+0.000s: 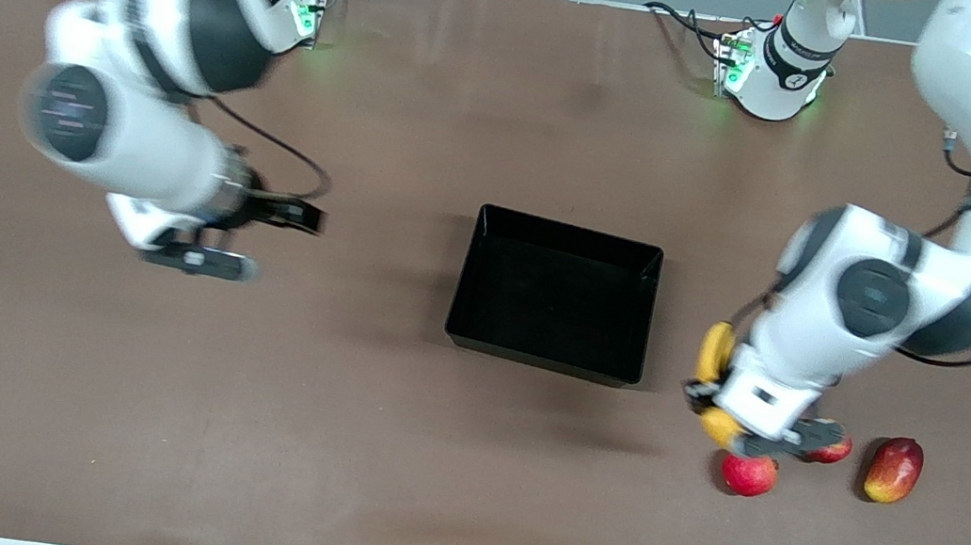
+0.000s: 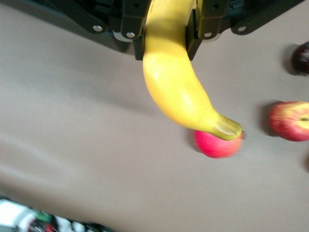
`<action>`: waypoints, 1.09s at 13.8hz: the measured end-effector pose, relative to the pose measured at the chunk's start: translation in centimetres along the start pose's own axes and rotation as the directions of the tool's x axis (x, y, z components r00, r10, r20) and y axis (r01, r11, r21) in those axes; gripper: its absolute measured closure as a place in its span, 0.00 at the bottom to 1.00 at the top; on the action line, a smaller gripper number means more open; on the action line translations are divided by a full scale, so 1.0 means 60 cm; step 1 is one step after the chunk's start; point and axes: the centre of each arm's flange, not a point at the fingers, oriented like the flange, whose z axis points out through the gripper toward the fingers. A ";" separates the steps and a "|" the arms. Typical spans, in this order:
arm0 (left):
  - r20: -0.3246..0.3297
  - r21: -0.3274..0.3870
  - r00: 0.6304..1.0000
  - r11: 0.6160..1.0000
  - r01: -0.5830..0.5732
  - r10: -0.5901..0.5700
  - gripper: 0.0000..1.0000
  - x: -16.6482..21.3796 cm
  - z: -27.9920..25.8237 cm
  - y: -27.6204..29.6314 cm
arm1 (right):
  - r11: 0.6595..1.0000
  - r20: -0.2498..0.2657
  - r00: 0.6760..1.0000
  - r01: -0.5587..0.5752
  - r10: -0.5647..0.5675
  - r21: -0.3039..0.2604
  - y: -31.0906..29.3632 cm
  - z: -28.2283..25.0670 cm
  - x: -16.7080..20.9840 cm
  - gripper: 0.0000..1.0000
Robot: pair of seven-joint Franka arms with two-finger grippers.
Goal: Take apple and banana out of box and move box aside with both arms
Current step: 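Carry the banana to the fruits while the right gripper grasps the tray rim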
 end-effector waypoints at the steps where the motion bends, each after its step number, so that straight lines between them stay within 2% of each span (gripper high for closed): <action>1: 0.000 0.003 0.999 0.999 0.039 -0.039 0.63 0.024 0.004 -0.038 | 1.000 -0.010 1.000 -0.013 0.013 -0.003 -0.047 0.037 -0.009 0.00; 3: 0.000 0.001 0.993 0.993 0.117 -0.117 0.63 0.070 0.024 -0.117 | 1.000 -0.036 0.999 -0.021 0.021 -0.002 -0.118 0.115 -0.015 0.00; 6: -0.025 -0.076 0.968 0.966 0.246 -0.249 0.63 0.138 0.081 -0.225 | 1.000 -0.092 0.996 -0.017 0.018 0.020 -0.184 0.232 -0.006 0.00; 8: -0.040 -0.101 0.942 0.939 0.328 -0.333 0.63 0.166 0.127 -0.267 | 1.000 -0.121 0.993 0.001 0.002 0.030 -0.222 0.299 -0.012 0.00; 10: -0.030 -0.125 0.912 0.907 0.402 -0.408 0.63 0.184 0.163 -0.283 | 1.000 -0.126 0.992 0.006 -0.003 0.025 -0.248 0.349 -0.025 0.19; 11: -0.023 -0.131 0.905 0.898 0.419 -0.426 0.63 0.189 0.176 -0.287 | 1.000 -0.120 0.993 0.004 -0.001 0.019 -0.253 0.364 -0.030 0.31; 15: -0.028 -0.132 0.893 0.887 0.443 -0.450 0.63 0.199 0.225 -0.309 | 1.000 -0.115 0.993 -0.005 0.007 0.010 -0.250 0.373 -0.028 0.76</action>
